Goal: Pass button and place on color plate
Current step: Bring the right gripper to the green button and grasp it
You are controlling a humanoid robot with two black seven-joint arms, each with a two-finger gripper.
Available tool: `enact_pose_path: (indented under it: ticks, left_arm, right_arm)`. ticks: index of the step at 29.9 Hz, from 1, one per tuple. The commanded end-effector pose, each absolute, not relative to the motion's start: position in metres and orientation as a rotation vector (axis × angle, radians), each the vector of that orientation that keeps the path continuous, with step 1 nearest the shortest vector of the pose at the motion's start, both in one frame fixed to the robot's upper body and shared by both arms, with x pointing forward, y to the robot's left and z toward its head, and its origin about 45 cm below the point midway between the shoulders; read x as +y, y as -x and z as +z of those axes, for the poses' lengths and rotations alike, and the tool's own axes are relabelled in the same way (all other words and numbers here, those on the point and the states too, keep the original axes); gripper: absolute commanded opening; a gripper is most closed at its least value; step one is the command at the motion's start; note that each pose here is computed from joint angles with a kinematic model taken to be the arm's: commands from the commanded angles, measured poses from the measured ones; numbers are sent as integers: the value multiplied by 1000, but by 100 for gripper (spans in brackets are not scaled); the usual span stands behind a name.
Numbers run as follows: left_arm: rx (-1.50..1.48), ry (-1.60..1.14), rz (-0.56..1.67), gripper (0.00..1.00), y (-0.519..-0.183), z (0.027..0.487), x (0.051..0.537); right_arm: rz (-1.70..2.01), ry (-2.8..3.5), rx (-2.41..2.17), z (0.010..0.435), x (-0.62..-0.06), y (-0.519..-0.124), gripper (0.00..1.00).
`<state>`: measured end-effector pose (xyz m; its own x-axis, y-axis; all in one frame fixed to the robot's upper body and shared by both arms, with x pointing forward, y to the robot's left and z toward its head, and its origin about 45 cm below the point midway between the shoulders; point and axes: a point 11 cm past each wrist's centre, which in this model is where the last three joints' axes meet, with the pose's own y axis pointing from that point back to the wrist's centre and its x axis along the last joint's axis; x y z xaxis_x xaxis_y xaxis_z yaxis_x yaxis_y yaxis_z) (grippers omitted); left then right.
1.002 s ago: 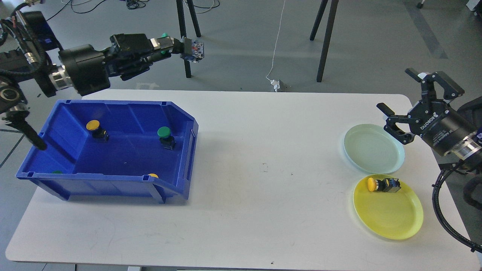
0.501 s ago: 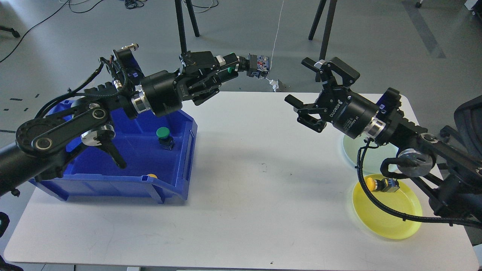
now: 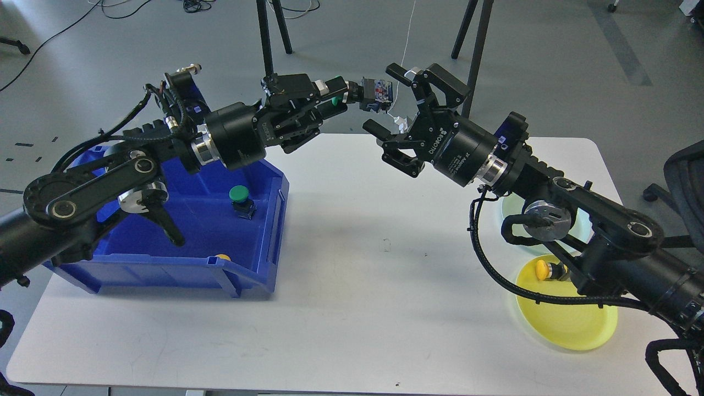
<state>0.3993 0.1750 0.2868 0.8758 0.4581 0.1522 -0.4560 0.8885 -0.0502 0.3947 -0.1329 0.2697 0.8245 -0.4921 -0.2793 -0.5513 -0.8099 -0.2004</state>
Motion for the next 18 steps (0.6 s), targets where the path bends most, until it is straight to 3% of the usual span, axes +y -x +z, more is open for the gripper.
enact_pose_path:
  ticks: [1, 3, 6, 9, 15, 17, 18]
  left_arm:
    - [-162, 13, 478, 0, -400, 287, 175]
    - [-162, 13, 478, 0, -400, 287, 175]
    - [-162, 12, 479, 0, -400, 287, 176]
    - [-162, 11, 481, 0, -400, 287, 176]
    - [-162, 11, 481, 2, -400, 287, 176]
    - [-162, 11, 481, 15, -400, 287, 176]
    - [-159, 12, 482, 32, -400, 286, 176]
  right_arm:
    - [293, 2727, 789, 274, -131, -396, 35]
    - [278, 2728, 786, 277, -131, -397, 17]
    - [260, 2728, 822, 278, -132, -400, 6]
    - [256, 2732, 824, 278, -133, -400, 1]
    - [249, 2733, 828, 279, -134, -400, 1]
    - [246, 2736, 830, 279, -135, -400, 0]
    - [243, 2736, 829, 280, -135, -401, 0]
